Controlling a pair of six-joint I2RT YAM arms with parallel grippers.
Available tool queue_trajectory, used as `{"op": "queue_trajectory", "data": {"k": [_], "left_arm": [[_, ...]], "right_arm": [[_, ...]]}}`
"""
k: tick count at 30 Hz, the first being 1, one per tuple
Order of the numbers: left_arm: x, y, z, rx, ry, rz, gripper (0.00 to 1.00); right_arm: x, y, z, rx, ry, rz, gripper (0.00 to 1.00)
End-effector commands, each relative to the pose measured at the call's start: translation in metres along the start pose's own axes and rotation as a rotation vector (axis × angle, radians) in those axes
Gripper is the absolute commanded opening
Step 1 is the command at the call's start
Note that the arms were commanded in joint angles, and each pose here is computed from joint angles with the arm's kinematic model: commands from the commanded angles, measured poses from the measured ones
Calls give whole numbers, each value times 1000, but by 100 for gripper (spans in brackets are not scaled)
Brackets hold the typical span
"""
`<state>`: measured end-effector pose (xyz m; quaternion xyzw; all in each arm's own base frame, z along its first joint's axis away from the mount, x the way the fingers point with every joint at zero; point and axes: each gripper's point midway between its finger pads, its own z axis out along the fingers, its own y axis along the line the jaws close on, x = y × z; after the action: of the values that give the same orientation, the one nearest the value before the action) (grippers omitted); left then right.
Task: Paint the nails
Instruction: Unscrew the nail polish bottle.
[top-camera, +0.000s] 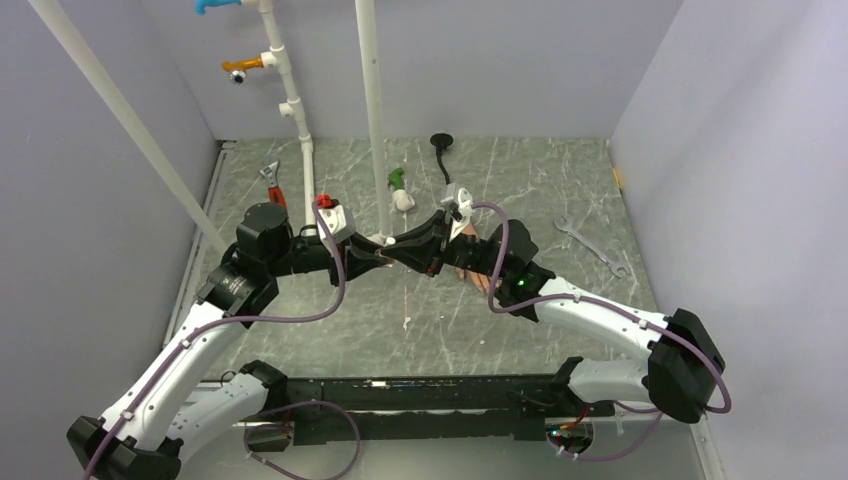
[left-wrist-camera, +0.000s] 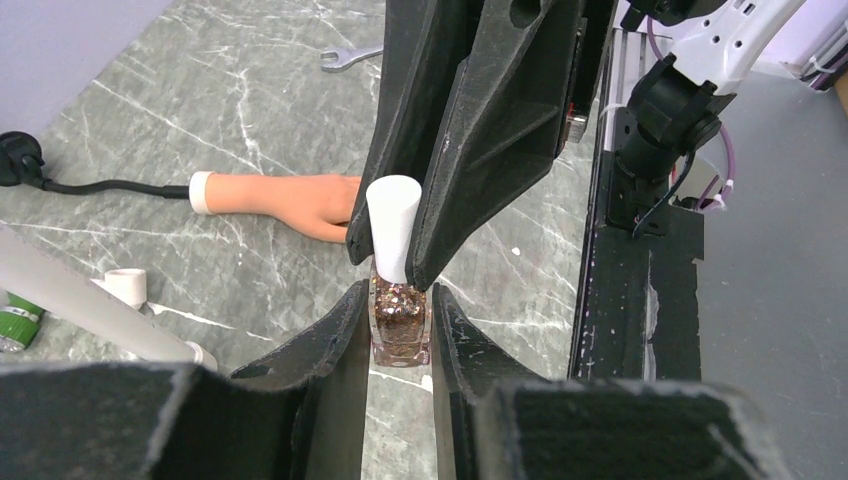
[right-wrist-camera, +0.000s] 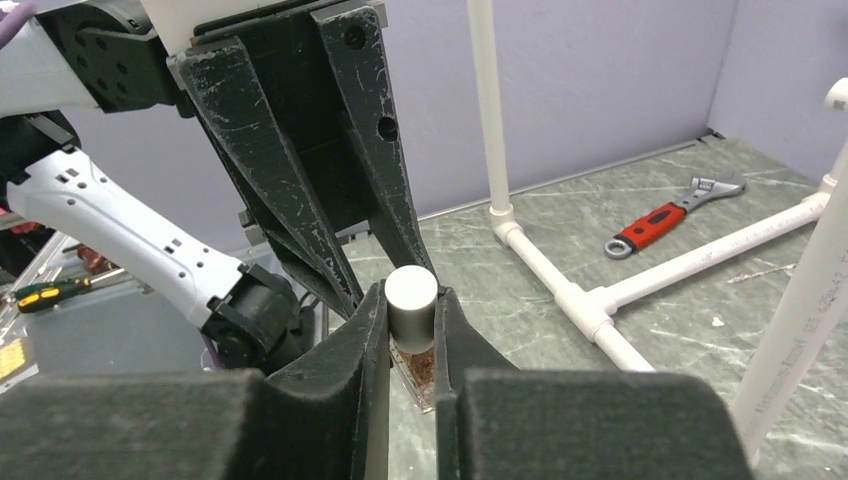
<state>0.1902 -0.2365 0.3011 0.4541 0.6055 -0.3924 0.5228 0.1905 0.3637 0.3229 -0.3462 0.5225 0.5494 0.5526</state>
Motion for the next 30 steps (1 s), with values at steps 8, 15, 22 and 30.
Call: {"op": "queue_trajectory", "data": {"k": [8,15,22,30], "left_arm": [[-17,-4,-2,26,-54,57,0],[-16,-12,-2,73,-54,65,0],[-16,-26,-2,165,-51,73,0],[-14,-38,-3,253,-48,69,0]], "right_arm": [[-13,33,4,-196,12,-159,0],[-4,56,-5,-367,41,-258,0],[8,62,-15,-467,103,-248,0],[17,64,-23,-536,157,-229,0]]}}
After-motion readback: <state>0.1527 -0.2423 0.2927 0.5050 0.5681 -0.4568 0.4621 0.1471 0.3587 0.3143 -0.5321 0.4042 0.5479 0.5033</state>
